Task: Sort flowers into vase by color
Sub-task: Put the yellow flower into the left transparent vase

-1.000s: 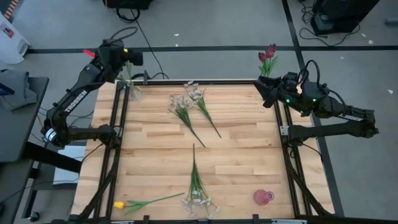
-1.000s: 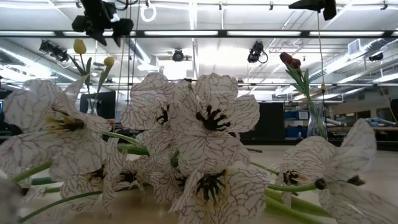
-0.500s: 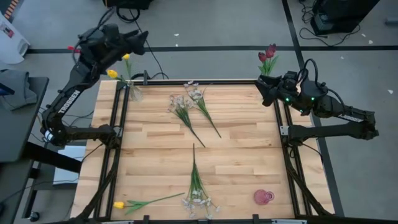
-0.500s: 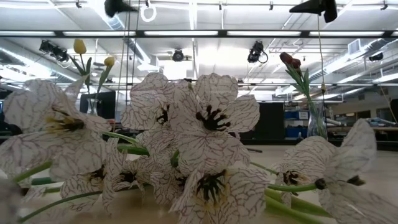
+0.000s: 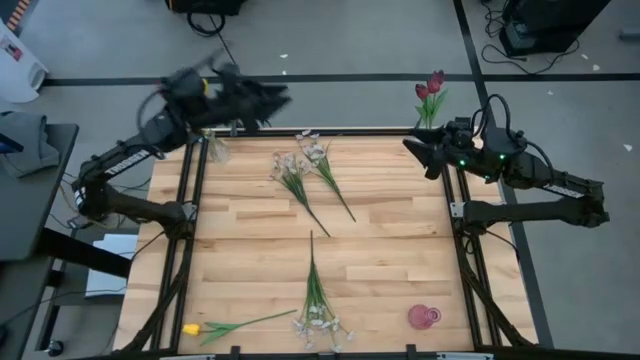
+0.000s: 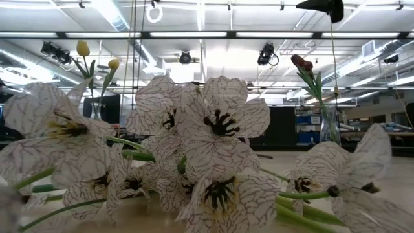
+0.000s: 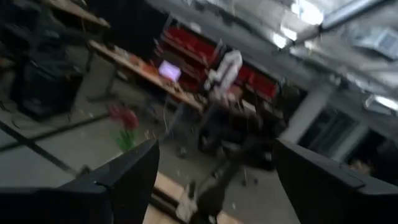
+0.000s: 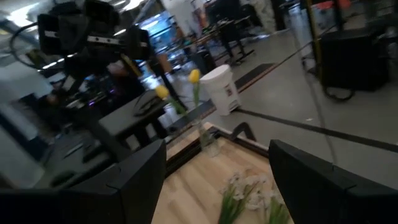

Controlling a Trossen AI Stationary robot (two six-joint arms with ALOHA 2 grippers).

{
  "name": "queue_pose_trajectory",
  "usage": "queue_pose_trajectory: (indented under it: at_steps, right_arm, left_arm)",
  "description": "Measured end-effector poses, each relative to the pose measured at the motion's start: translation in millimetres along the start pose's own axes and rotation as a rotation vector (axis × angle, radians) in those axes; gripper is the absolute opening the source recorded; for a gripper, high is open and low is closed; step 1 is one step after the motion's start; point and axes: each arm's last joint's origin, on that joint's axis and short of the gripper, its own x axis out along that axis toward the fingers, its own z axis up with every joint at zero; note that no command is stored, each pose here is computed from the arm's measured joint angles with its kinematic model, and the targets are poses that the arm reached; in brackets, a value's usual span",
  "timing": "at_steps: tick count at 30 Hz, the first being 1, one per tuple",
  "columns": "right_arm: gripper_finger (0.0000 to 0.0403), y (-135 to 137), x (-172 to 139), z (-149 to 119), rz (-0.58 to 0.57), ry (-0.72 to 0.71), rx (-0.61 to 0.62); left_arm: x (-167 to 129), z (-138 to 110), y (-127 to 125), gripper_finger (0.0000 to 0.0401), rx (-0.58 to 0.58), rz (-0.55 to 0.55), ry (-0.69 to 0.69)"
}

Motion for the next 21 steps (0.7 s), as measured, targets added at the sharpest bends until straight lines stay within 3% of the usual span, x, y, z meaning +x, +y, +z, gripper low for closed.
queue_pose_trajectory:
  at_steps: [7,11,21]
  right_arm:
    - [0.0293,2,0,-5,0.107,0.093,0.011]
    - [0.0293,0,-1,-10,0.107,0.159,0.024]
    - [0.0293,-2,-1,-15,0.073,0.216,0.116]
  left_arm:
    - [45,-54,-21,0.0318,0.009,-0.013,0.146]
    - [63,-85,-29,0.0318,-0.027,-0.025,0.26]
    - [64,-170,-36,0.0318,0.013,0.069,0.811]
